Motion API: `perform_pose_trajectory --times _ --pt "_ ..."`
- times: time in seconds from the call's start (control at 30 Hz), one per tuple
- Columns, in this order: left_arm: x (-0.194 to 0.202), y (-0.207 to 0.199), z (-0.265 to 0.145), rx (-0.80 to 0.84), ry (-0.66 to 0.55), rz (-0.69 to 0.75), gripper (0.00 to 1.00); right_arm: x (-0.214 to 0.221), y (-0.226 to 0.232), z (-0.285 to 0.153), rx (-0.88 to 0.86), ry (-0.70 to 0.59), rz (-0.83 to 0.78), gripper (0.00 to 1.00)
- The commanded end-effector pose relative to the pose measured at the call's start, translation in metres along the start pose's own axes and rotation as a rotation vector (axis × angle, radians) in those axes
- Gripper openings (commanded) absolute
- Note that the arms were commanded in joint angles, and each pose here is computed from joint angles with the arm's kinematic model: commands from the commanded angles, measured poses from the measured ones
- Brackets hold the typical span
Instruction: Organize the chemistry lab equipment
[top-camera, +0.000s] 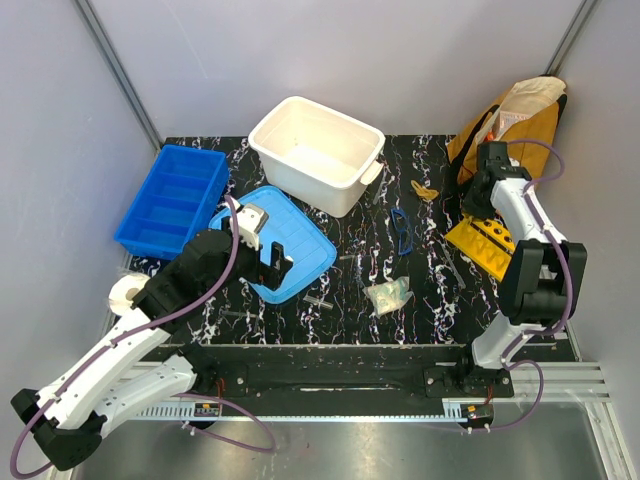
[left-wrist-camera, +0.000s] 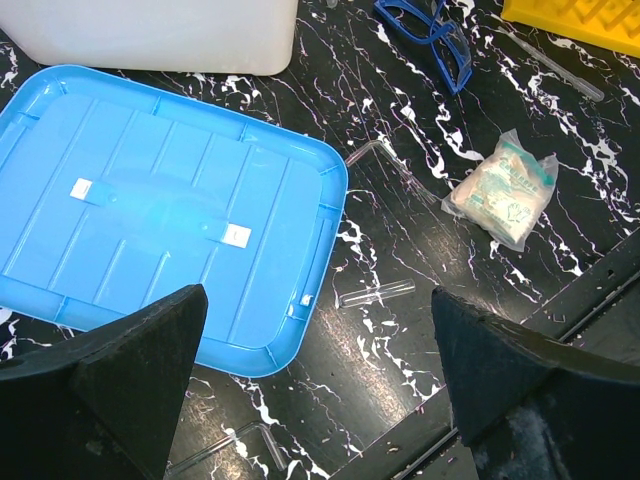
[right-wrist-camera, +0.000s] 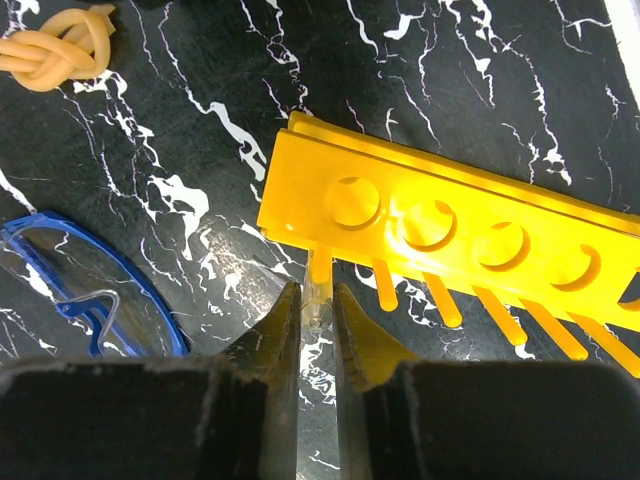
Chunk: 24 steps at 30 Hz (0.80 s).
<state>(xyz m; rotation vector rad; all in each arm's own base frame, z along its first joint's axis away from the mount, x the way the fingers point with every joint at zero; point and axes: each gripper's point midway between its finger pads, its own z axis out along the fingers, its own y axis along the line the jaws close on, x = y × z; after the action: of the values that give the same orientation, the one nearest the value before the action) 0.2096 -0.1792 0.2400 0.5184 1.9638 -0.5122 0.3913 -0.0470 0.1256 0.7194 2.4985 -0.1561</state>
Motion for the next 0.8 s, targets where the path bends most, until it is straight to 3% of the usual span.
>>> perform_pose_trajectory --times 0.0,0.23,0.43,0.6,0.77 --pt "-0.005 0.003 0.003 -0.021 -0.022 0.008 0.99 0.001 0.003 0.012 -0.013 -0.009 0.002 0.18" --pt "-0.004 0.005 0.004 -0.031 -0.018 0.003 0.99 0.000 0.004 0.007 -0.026 -0.018 0.010 0.31" --pt "-0.005 0.007 0.005 -0.056 -0.017 -0.034 0.99 -0.009 0.007 -0.023 -0.074 -0.049 0.019 0.38" --pt "-0.004 0.010 0.007 -0.093 0.026 -0.105 0.99 -0.003 0.030 -0.058 -0.252 -0.043 0.017 0.38" --pt "0.013 0.017 0.015 -0.094 0.137 -0.264 0.99 0.028 0.075 -0.094 -0.458 -0.036 -0.080 0.39"
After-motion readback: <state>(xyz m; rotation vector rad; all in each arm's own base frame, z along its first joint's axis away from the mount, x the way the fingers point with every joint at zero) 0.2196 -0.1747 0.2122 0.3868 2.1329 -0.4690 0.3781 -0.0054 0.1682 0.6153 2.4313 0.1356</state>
